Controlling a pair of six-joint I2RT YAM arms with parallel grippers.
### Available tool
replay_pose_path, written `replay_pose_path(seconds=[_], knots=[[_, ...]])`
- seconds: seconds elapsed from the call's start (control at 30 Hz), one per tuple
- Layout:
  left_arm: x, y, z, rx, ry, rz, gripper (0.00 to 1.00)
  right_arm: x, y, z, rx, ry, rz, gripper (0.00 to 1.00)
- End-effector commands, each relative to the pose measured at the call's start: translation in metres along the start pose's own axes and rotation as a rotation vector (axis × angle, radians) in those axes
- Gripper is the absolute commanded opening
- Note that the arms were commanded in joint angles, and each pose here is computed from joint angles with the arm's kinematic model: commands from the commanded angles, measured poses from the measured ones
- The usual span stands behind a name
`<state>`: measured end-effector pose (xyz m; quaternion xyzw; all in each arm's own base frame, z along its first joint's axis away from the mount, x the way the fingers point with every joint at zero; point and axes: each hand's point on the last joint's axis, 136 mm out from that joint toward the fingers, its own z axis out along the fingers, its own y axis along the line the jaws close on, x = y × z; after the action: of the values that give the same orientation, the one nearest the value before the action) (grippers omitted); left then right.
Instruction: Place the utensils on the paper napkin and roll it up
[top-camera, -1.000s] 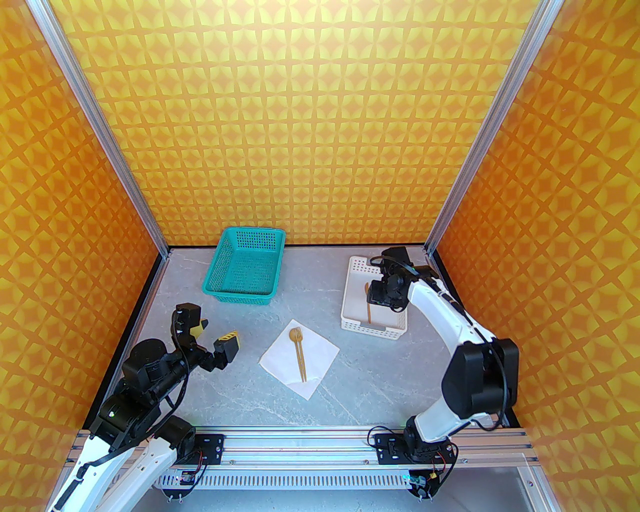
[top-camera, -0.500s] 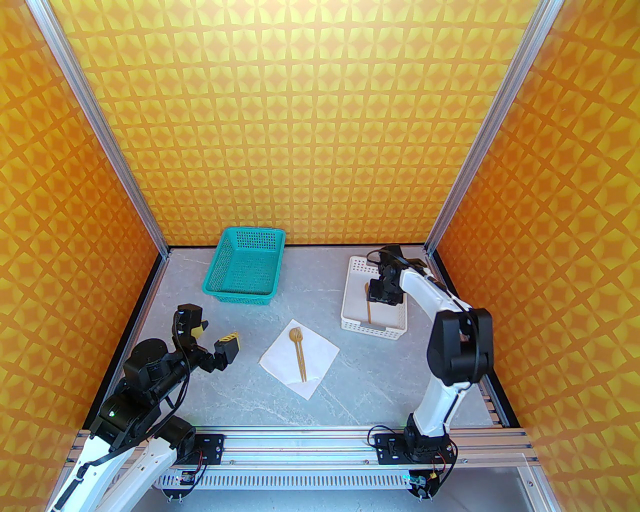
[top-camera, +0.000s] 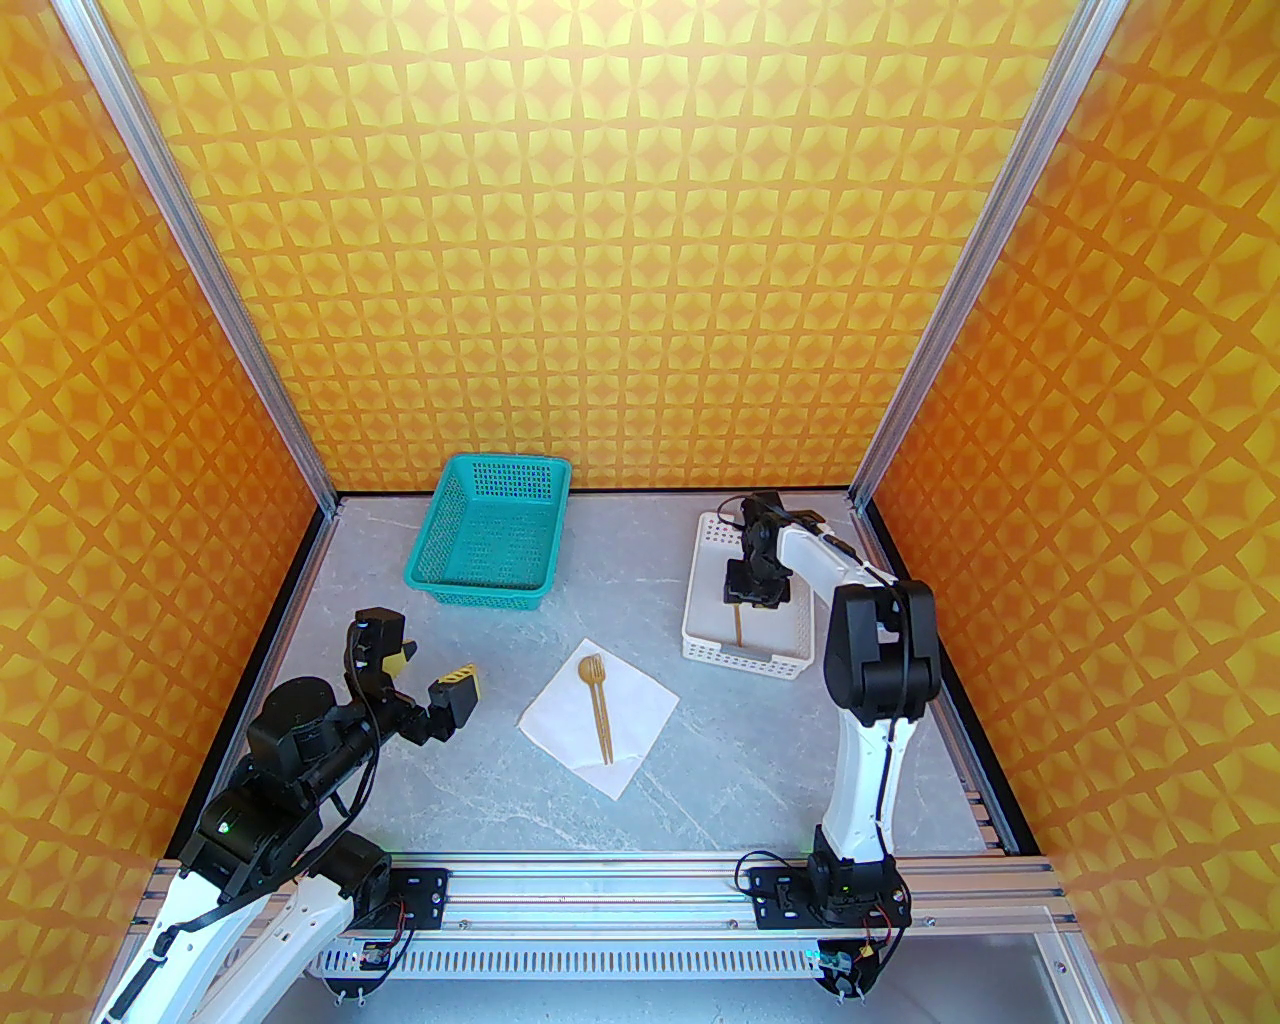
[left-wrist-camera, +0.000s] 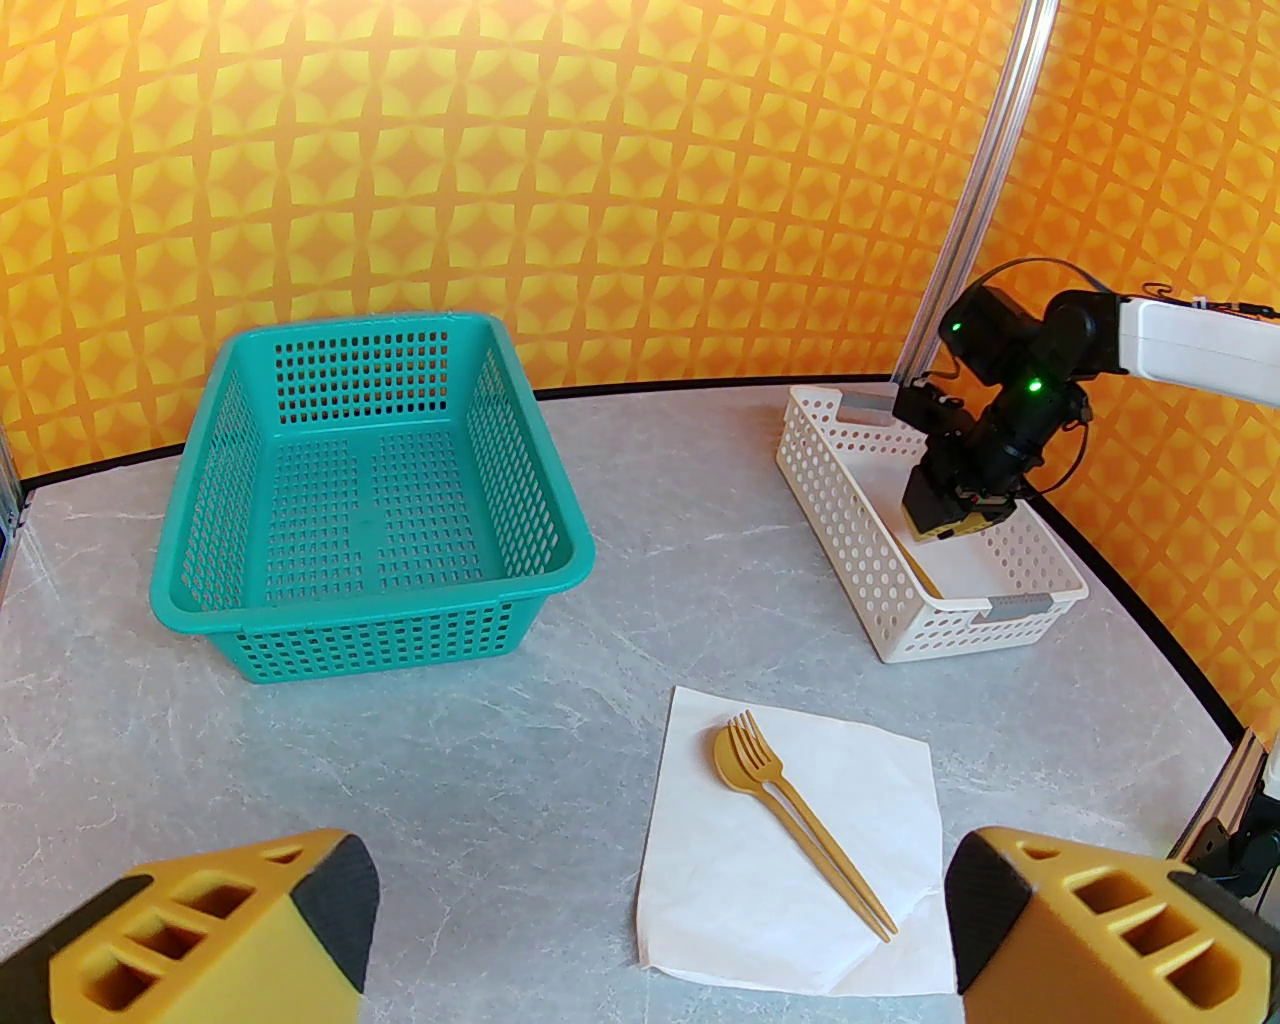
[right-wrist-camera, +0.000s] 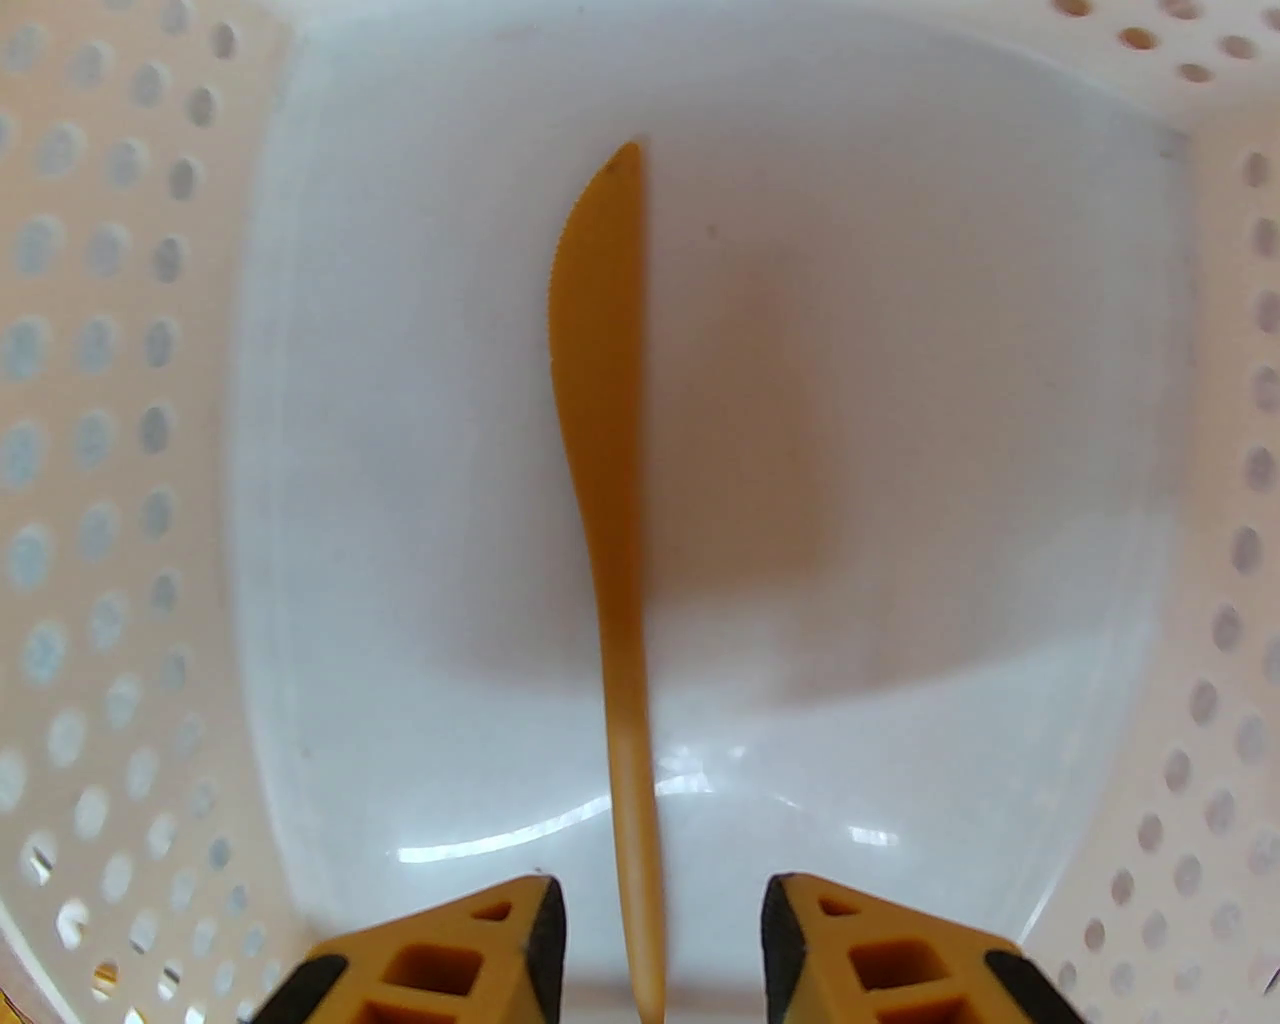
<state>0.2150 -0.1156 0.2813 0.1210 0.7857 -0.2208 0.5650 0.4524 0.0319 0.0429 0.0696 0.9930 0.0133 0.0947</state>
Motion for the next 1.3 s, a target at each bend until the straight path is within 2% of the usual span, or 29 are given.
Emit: replay_pose_path(seconds=[0.0,0.53,0.97,1.27], knots=[[-0.003,0.0,-0.002,-0.001,-0.001,-0.007,0.99,0.001,-0.001,0.007,-0.002,0.039,-0.019,0.39],[-0.003,0.0,-0.003,-0.001,0.004,-0.006,0.99,0.012,-0.002,0.036,0.012,0.137,-0.04,0.34],[-0.005,-0.001,-0.004,-0.001,0.0,-0.003,0.99,0.024,-0.005,0.05,0.021,0.191,-0.053,0.21],[-0.006,-0.001,-0.001,-0.002,0.005,-0.006,0.99,0.017,-0.004,0.04,0.016,0.15,-0.051,0.14]])
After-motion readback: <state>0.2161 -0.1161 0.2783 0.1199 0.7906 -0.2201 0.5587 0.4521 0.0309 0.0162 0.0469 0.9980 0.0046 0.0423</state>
